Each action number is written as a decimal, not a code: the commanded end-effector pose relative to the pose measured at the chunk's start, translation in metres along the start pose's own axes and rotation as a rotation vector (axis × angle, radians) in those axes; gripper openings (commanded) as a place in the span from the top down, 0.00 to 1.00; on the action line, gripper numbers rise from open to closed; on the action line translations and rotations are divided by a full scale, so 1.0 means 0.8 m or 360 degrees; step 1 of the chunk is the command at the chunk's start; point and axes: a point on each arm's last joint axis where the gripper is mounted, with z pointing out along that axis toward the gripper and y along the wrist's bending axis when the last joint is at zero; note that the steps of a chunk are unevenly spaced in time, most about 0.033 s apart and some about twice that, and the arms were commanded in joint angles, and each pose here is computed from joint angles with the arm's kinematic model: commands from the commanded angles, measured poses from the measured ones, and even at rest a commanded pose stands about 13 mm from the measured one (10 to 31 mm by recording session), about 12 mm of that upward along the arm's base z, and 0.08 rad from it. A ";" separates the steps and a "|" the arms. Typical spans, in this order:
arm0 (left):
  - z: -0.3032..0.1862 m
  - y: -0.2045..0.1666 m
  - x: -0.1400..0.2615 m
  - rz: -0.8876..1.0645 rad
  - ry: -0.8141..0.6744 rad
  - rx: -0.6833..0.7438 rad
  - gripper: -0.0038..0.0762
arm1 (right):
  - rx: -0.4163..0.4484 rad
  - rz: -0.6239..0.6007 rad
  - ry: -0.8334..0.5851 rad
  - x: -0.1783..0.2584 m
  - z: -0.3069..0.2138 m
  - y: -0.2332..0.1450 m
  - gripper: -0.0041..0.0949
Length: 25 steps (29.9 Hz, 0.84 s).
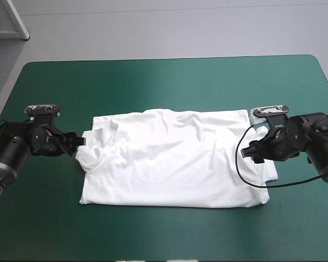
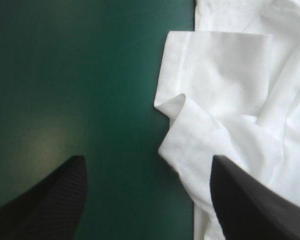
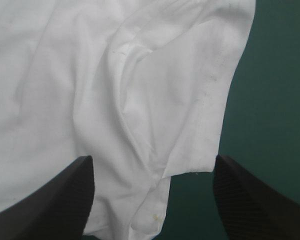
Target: Fold the cloth
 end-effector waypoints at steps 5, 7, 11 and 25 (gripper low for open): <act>0.059 -0.003 -0.021 -0.0093 -0.0042 0.0088 0.32 | 0.0021 0.0002 -0.0120 -0.006 -0.021 -0.002 0.33; 0.079 -0.004 -0.020 -0.0096 0.0015 0.0085 0.33 | 0.0021 0.0002 -0.0112 -0.005 -0.021 -0.002 0.33; 0.111 -0.004 -0.017 -0.0097 0.0107 0.0079 0.39 | 0.0020 0.0002 -0.0100 -0.004 -0.021 -0.002 0.33; 0.133 -0.018 -0.008 -0.0093 0.0243 0.0262 0.88 | 0.0020 0.0002 -0.0098 -0.004 -0.021 -0.002 0.35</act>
